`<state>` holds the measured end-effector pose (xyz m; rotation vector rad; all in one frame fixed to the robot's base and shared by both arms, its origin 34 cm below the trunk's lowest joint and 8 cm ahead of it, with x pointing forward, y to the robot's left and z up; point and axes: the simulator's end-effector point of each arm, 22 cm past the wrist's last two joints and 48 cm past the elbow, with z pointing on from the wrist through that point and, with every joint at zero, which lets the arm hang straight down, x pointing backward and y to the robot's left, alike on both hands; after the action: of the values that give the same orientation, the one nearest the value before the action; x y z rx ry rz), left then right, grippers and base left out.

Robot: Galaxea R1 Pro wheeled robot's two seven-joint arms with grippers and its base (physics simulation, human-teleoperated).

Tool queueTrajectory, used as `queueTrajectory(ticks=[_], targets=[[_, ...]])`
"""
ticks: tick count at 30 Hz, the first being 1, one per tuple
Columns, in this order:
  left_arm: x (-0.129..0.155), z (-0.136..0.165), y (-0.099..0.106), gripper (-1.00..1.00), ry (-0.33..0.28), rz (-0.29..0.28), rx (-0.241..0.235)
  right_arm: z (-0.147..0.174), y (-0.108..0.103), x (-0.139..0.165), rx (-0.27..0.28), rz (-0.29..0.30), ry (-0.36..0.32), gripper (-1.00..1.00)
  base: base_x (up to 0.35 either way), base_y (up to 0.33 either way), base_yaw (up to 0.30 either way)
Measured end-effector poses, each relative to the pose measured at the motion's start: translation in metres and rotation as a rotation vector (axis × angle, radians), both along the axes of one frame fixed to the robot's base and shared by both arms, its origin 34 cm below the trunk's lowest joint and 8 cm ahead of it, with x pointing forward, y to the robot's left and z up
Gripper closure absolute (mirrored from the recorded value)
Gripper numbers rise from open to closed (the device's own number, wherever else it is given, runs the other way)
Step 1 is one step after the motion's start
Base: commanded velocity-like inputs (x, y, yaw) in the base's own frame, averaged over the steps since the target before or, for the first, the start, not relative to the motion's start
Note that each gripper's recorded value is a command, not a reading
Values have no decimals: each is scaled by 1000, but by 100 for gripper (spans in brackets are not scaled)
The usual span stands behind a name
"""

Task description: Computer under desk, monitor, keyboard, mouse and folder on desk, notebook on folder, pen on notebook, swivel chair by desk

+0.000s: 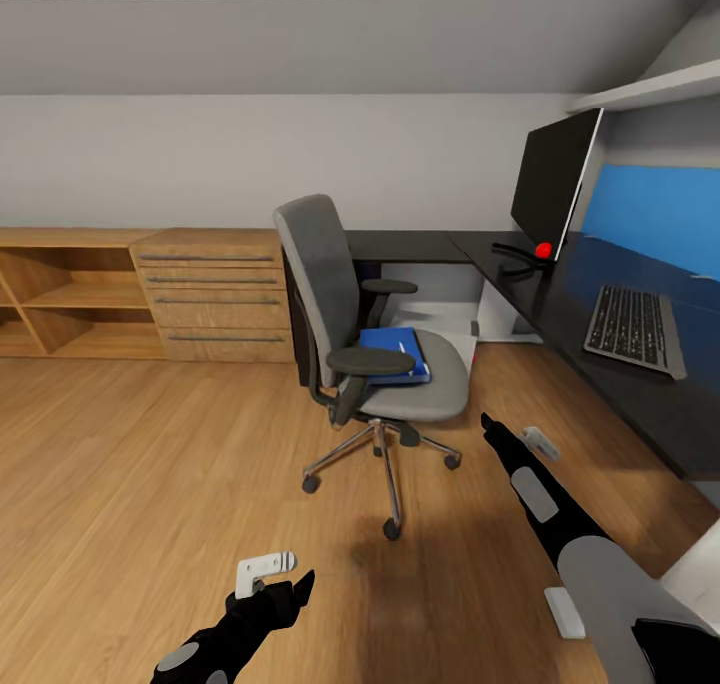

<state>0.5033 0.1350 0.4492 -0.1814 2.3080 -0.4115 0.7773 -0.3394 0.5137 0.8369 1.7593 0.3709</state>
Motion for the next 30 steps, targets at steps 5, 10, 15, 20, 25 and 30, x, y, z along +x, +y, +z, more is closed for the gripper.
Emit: queueTrajectory(ticks=[5, 10, 15, 20, 25, 30], targets=[[0, 0, 0, -100, 0, 0, 0, 0, 4, 0, 5, 2, 1, -100, 135, 0, 0], [0, 0, 0, -100, 1, 1, 1, 0, 2, 0, 4, 1, 0, -100, 298, 0, 0], [0, 0, 0, -100, 1, 1, 1, 0, 1, 0, 3, 0, -1, -100, 294, 0, 0], [0, 0, 0, -100, 1, 1, 1, 0, 1, 0, 3, -1, -1, -100, 312, 0, 0], [0, -1, 0, -100, 1, 2, 1, 0, 1, 0, 3, -1, 0, -100, 183, 0, 0], [0, 0, 0, -100, 1, 2, 1, 1, 0, 0, 3, -1, -2, -100, 132, 0, 0]])
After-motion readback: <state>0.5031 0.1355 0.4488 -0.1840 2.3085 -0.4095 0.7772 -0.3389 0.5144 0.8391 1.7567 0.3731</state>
